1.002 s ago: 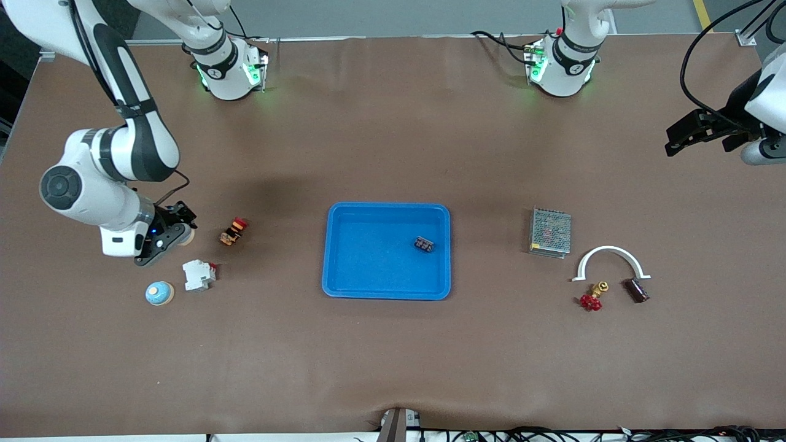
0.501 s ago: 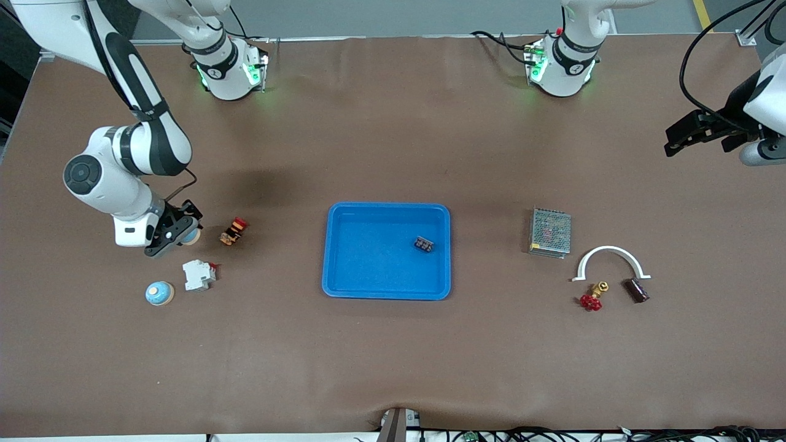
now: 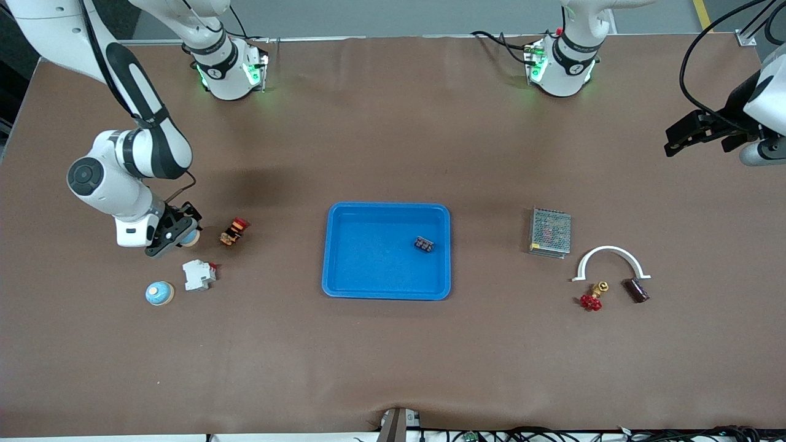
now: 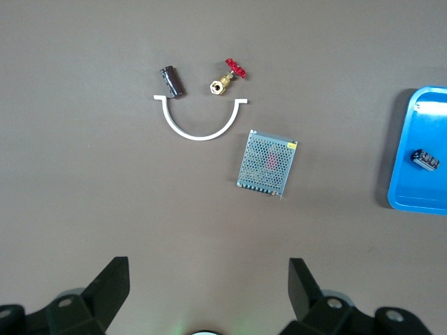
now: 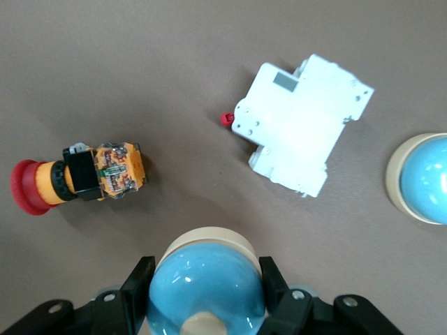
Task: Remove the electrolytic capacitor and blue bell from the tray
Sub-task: 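Lower the bell beside the breaker and open the right gripper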
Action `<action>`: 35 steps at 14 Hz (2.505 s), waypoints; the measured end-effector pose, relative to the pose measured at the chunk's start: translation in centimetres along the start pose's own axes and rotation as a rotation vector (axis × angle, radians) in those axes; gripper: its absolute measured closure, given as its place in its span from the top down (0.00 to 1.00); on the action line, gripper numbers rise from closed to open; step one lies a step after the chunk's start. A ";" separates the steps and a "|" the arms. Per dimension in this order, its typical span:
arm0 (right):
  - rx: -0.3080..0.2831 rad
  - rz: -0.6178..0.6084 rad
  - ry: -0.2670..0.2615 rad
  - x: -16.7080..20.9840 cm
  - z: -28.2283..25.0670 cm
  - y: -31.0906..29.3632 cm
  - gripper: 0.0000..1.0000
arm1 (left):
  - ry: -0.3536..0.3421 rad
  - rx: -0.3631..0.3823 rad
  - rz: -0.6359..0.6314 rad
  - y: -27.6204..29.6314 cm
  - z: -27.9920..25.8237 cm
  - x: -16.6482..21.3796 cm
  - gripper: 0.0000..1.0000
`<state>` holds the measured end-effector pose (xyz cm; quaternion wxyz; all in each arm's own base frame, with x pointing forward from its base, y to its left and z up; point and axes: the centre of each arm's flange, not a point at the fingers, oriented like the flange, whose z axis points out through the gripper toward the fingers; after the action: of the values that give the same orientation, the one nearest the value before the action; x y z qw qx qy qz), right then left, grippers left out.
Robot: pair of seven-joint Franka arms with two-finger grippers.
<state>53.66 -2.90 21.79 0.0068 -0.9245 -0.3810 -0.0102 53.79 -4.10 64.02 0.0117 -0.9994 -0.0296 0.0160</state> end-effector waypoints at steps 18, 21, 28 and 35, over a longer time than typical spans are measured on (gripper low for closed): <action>0.002 -0.002 0.010 -0.2 3.8 -0.3 0.66 | 0.014 -0.002 0.002 0.1 -0.2 0.1 1.00; 0.003 -0.002 0.010 -0.2 3.9 -0.4 0.66 | 0.017 -0.002 0.002 0.1 -0.3 0.1 1.00; 0.003 -0.002 0.010 -0.3 4.0 -0.4 0.66 | 0.018 -0.002 0.008 0.4 -0.3 0.1 1.00; 0.000 -0.002 0.013 -0.2 4.0 -0.4 1.00 | 0.019 -0.002 0.009 0.5 -0.3 0.1 1.00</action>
<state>53.29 -2.75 17.79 0.0092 -0.9241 -0.3817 -0.0160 53.90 -4.59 64.34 0.0108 -0.9996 -0.0252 0.0067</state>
